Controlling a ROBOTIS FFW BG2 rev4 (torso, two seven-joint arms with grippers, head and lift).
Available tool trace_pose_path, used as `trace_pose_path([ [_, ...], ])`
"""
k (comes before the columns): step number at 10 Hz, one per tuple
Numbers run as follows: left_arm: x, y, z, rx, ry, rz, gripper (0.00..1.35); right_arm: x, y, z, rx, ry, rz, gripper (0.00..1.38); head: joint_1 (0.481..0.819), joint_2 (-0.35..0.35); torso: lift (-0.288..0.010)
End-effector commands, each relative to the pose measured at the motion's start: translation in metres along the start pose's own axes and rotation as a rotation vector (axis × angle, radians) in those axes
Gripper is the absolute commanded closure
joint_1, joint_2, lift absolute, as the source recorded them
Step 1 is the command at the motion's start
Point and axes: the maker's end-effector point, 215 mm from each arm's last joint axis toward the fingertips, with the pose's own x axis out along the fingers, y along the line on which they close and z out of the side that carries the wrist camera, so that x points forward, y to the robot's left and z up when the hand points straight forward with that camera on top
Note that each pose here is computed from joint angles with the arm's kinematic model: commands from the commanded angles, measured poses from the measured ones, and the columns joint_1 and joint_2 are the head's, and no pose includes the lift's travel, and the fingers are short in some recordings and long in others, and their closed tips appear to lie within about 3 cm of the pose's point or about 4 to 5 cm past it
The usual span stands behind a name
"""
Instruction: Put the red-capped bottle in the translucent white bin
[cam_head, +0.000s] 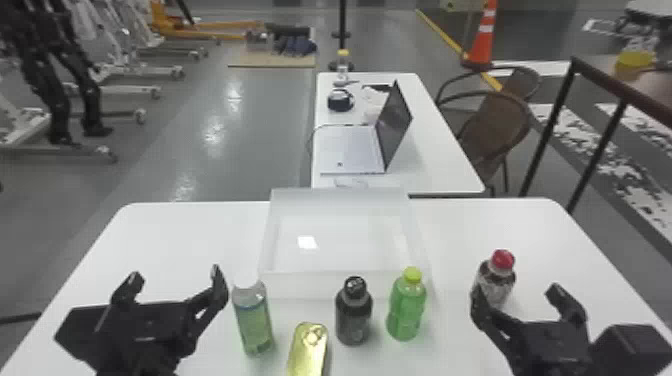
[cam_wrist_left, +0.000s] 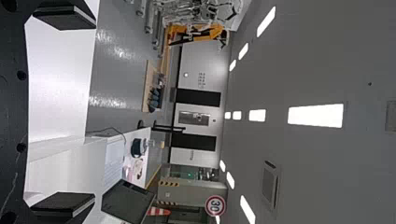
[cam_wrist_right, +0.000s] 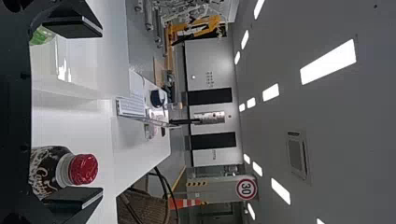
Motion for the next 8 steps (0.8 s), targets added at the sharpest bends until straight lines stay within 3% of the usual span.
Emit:
trace_pose_path([
  [1,-0.0005,0.0012,-0.0001,0.000,0.000,0.002,0.01,-0.0001,-0.0003,0.0003,0.000,-0.003,-0.001,0.10,0.549,0.000,-0.100],
  [8,0.0012,0.0003,0.0009,0.000,-0.001,-0.001,0.01,0.0001,0.0001,-0.0031,-0.003,0.011,0.000,0.10,0.549,0.000,-0.100],
])
